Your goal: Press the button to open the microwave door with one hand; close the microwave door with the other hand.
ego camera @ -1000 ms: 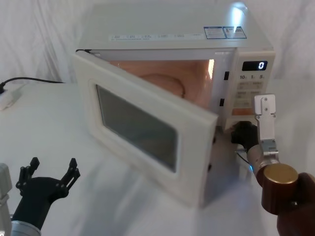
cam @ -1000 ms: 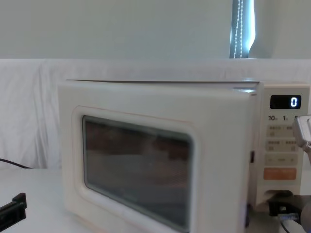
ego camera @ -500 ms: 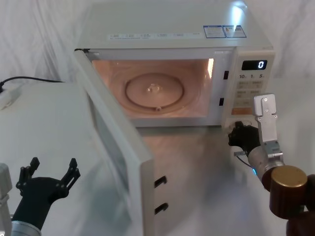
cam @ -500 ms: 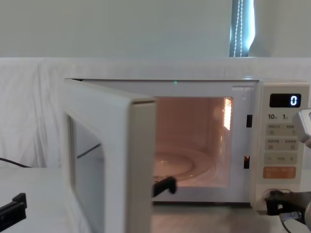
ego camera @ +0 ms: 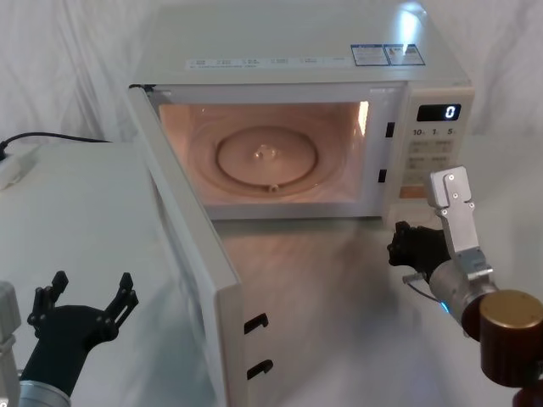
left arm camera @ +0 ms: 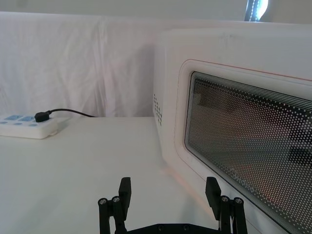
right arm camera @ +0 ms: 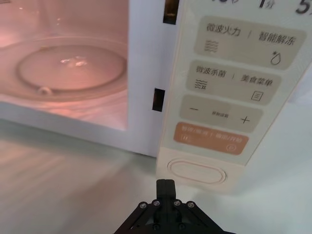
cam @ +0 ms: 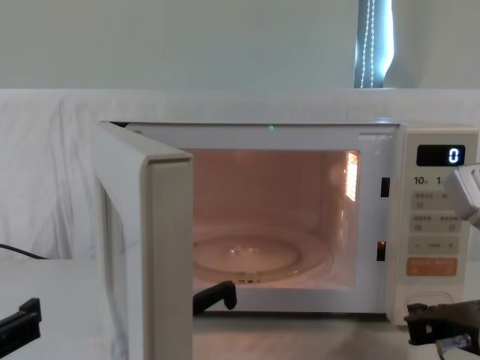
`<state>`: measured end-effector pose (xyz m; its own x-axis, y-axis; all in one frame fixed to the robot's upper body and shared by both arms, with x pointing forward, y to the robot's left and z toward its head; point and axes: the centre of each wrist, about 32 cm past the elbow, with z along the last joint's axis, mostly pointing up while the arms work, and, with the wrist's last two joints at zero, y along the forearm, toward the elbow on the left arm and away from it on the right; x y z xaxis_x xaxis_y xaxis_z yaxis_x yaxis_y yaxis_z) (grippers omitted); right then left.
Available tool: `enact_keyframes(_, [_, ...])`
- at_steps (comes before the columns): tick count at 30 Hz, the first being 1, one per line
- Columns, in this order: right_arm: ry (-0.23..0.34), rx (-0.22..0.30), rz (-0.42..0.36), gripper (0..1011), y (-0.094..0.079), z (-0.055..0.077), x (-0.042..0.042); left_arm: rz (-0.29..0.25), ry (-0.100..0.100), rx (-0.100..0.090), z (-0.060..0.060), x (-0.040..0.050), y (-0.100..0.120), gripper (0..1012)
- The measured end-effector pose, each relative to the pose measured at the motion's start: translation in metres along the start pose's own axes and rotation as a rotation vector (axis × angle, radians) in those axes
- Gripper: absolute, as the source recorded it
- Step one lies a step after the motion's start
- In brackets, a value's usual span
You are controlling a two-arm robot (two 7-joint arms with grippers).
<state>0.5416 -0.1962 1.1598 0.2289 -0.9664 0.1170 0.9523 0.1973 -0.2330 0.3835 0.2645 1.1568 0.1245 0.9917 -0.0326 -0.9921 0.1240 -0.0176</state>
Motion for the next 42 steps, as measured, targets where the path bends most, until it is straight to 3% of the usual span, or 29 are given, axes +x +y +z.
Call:
enact_keyframes(14, [-0.001,0.067,0.041,17,-0.04,-0.007,0.0089,0.0,0.0,0.0,0.0,0.0,0.0,1001])
enact_keyframes(23, [0.035,0.104,-0.037,227,-0.062,-0.018,0.0228,0.0,0.0,0.0,0.0,0.0,0.0,1001])
enact_keyframes(24, [0.043,0.107,-0.05,294,-0.066,-0.022,0.0258,0.0,0.0,0.0,0.0,0.0,0.0,1001])
enact_keyframes(29, [0.062,0.125,-0.085,445,-0.075,-0.03,0.0337,0.0,0.0,0.0,0.0,0.0,0.0,1001])
enact_keyframes(37, [0.082,0.153,-0.139,686,-0.082,-0.041,0.0439,0.0,0.0,0.0,0.0,0.0,0.0,1001])
enact_keyframes(42, [0.093,0.156,-0.15,833,-0.084,-0.045,0.0461,0.0,0.0,0.0,0.0,0.0,0.0,1001])
